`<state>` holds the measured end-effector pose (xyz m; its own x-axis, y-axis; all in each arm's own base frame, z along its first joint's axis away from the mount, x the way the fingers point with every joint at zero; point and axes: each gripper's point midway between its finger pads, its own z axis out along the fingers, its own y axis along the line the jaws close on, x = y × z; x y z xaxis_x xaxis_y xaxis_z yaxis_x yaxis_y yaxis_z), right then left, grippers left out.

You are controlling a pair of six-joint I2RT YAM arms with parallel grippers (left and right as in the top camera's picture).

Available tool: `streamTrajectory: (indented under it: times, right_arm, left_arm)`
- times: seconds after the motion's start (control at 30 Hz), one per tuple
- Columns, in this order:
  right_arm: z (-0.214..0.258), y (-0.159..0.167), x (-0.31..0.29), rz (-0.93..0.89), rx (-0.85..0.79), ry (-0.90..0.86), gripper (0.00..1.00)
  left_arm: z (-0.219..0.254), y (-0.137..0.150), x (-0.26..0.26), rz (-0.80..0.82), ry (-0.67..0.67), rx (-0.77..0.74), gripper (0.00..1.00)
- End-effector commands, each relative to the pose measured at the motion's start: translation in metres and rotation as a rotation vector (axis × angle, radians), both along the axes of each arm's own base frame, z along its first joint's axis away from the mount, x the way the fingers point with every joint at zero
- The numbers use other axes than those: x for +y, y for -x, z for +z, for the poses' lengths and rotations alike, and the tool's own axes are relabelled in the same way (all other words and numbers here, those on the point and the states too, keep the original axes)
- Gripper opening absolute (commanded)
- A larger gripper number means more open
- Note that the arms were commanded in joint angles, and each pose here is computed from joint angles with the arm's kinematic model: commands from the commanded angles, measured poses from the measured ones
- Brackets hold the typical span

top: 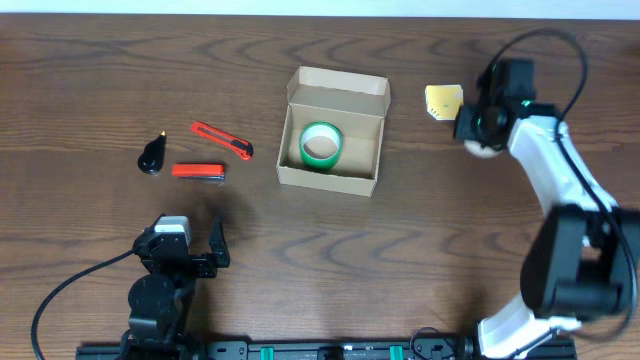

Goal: Pack container
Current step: 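Carry the clear tape with the right gripper and lower it into the box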

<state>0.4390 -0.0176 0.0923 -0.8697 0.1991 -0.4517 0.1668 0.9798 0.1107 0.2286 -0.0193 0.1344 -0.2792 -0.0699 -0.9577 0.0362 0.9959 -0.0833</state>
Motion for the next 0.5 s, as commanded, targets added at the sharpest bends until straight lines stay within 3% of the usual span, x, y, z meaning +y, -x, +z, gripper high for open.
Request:
streamTrajectory:
  times: [0.0,0.2,0.47]
  right_arm:
    - [0.105,-0.012,0.044,0.083,-0.228,-0.065,0.01]
    - [0.162,0.011,0.139,0.237,-0.343,-0.139,0.01]
    - [0.115,0.045,0.264,0.325,-0.237,-0.167,0.01]
  left_arm:
    - [-0.011,0.0,0.002,0.004,-0.025,0.021,0.95]
    - [-0.011,0.0,0.002,0.004,-0.025,0.02,0.95]
    - [-0.011,0.0,0.002,0.004,-0.025,0.021,0.95]
